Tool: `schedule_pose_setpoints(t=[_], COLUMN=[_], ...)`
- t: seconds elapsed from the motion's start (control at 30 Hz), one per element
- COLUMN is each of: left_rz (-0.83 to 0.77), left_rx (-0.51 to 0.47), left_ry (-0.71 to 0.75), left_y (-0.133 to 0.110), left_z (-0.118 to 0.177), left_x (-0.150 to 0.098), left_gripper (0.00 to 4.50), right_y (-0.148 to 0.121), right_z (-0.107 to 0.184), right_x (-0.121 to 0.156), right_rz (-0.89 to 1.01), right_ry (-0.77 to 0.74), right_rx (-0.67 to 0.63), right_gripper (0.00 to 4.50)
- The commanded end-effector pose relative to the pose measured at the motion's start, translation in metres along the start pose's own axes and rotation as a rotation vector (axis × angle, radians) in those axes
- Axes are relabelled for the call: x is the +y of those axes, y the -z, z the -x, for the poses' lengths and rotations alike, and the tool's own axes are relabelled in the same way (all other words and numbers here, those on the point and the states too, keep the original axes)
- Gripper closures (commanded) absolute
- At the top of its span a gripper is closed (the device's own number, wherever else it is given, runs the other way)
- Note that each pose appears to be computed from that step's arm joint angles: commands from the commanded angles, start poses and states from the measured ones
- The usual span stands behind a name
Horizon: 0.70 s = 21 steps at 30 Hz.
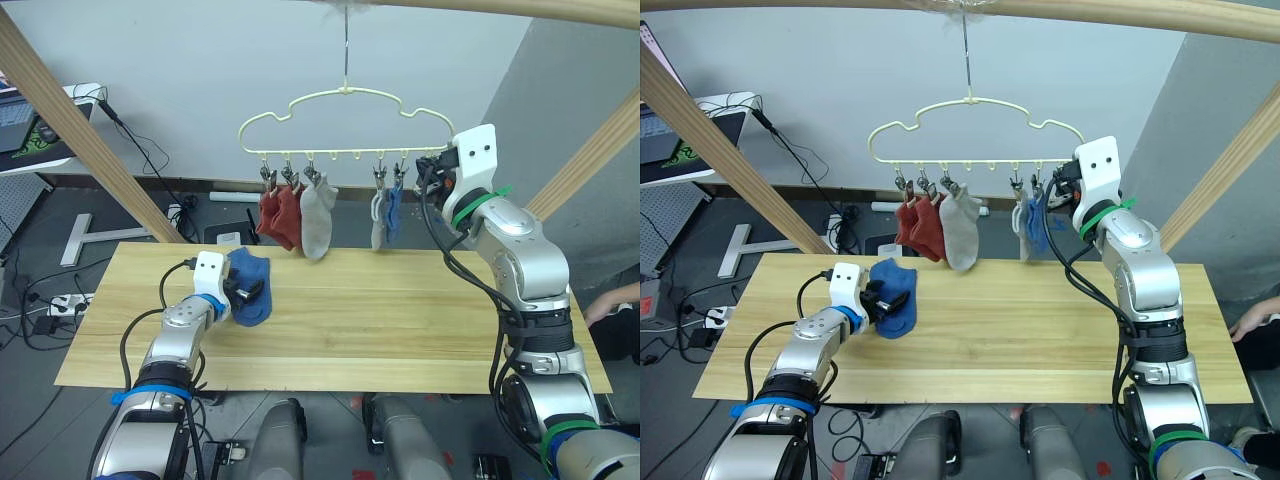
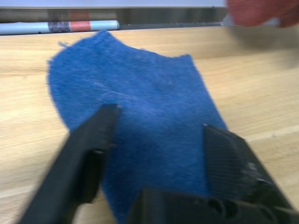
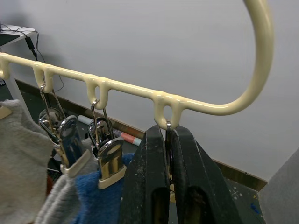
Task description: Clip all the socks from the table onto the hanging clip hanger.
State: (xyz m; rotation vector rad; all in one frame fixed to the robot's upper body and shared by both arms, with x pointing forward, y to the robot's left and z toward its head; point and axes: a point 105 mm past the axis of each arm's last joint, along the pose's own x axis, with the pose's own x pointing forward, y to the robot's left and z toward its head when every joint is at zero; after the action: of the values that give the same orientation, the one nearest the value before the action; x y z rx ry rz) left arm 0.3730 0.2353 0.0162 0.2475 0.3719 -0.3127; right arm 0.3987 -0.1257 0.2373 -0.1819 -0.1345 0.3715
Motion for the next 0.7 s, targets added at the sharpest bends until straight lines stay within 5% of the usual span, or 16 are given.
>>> schedule_pose_setpoints(t=[0.03,0.27,0.43,0.7], left_rz=[0.052,0.088,0.1,-0.007], left_rx=[0.128,0.076,-0.062,-0.422], left_ry=[0.024,0.108,0.22,0.633], left_y=[0.041,0.031,-0.001,-0.102], left_z=[0.007,0.008,0.009,0.053], left_x=[-0.011,-0.035,-0.06,-0.151], left_gripper=[2.43,4.47,4.47,4.47], right_y=[-0.011,-0.012,-0.012,-0.013], right_z=[0.003,-0.002,-0.002,0.002], right_x=[-0.004,-0.009,-0.011,-0.021], right_rz=[0.019,0.002,-0.039,-0.374], right_ry=[-0.006,-0.024,-0.047,-0.115], right_rx=[-0.037,-0.026,0.003,0.179], right_gripper=[4.5,4.5,4.5,4.5])
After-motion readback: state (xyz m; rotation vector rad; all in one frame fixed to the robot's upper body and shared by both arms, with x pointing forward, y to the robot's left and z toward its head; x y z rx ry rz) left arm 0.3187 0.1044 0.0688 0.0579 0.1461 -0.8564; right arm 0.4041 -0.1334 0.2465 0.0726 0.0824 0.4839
